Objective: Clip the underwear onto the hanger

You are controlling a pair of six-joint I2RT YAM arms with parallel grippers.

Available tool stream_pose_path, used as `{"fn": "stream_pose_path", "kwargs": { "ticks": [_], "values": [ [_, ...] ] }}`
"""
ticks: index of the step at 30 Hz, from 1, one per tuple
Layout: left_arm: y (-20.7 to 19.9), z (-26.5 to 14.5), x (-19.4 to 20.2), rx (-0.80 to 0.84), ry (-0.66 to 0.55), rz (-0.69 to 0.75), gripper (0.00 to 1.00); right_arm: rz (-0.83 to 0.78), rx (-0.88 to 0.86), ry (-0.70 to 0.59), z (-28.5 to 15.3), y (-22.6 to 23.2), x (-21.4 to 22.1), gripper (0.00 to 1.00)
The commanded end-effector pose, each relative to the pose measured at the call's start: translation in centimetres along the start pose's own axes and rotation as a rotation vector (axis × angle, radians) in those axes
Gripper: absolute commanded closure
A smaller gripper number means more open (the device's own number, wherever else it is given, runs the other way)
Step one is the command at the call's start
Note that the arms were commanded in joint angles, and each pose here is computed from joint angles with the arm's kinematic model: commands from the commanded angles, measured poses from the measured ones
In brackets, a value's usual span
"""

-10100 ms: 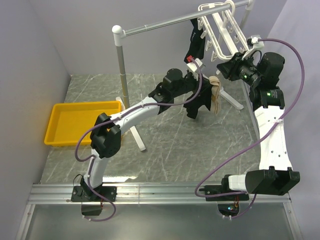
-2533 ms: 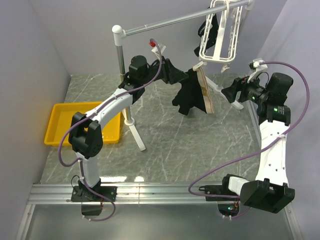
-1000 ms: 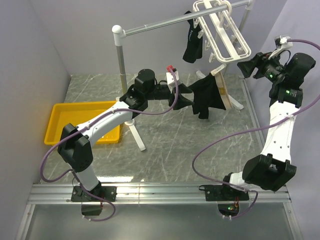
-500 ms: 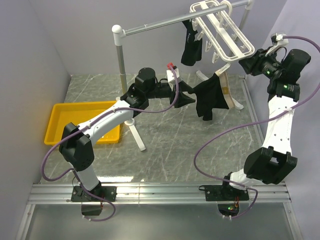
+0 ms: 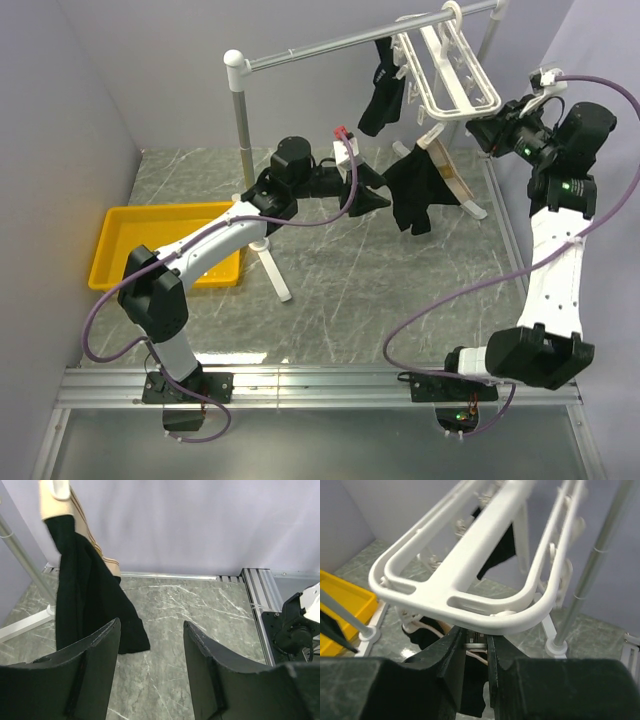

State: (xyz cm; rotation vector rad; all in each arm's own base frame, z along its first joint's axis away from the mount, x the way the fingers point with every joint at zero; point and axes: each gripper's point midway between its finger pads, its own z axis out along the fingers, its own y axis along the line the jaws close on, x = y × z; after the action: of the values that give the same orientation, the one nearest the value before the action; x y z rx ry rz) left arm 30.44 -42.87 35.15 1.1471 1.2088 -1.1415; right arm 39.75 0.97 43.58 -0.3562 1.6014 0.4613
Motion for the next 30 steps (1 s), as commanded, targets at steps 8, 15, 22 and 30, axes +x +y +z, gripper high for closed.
{"fn": "stream_pose_path", "kwargs": {
  "ticks": [8,15,22,30],
  "values": [
    [-1.1,1.0,-5.8,-0.044,-0.144,0.063,0.49,-0.001,-0.024,-0.027,0.3,6.6,-1.1,1.00],
    [0.9,3.7,-8.6,-0.149,-0.253,0.010,0.57,0.059,-0.088,-0.021,1.0,8.5,-0.4,1.00],
    [1.8,6.2,-9.0,-0.070,-0.306,-0.126,0.58,0.065,-0.185,-0.045,1.0,10.1,-0.9,1.00],
    [3.0,6.5,-9.3,0.017,-0.360,-0.281,0.56,0.046,-0.266,-0.041,0.9,11.2,-0.7,0.99]
  ]
}}
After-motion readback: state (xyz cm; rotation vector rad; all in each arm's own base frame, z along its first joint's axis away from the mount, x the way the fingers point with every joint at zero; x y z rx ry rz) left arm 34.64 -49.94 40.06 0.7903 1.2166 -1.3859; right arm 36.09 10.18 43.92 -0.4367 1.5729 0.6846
